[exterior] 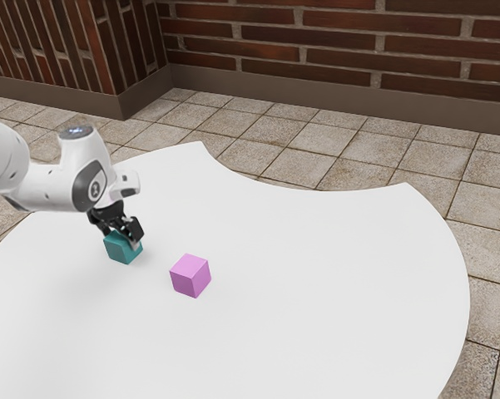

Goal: Pick up the blue block with one arm, and put the blue block on the pink block with one arm

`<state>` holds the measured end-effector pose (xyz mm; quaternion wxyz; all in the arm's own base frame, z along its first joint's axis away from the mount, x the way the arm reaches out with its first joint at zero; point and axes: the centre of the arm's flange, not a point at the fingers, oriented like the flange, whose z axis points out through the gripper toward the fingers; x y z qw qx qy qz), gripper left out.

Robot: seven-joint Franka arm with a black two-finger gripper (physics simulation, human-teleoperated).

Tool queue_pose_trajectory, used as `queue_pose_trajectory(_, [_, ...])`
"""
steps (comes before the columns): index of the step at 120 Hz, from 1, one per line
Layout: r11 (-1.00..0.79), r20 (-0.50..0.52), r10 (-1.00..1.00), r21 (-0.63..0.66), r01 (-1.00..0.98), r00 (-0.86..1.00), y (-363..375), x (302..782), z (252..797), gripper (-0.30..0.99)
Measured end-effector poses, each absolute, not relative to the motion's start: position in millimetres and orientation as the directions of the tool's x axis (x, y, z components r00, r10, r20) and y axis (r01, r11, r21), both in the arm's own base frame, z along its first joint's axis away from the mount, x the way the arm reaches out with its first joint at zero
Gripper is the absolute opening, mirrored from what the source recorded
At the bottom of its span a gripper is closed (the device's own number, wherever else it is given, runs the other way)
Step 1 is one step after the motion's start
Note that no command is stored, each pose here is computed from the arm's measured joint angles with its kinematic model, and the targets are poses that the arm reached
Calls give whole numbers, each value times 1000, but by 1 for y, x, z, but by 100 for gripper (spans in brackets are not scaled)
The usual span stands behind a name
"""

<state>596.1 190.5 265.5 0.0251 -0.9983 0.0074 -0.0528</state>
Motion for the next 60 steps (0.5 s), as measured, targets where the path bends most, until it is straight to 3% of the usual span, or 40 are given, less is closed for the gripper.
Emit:
queue_pose_trajectory(26, [-999, 93, -30, -31, -27, 995, 190, 595, 252, 68])
queue_pose_trajectory(46, [-999, 104, -43, -31, -40, 994, 190, 596, 256, 42])
queue_pose_trajectory(60, [-998, 110, -50, -36, -47, 993, 190, 597, 259, 37])
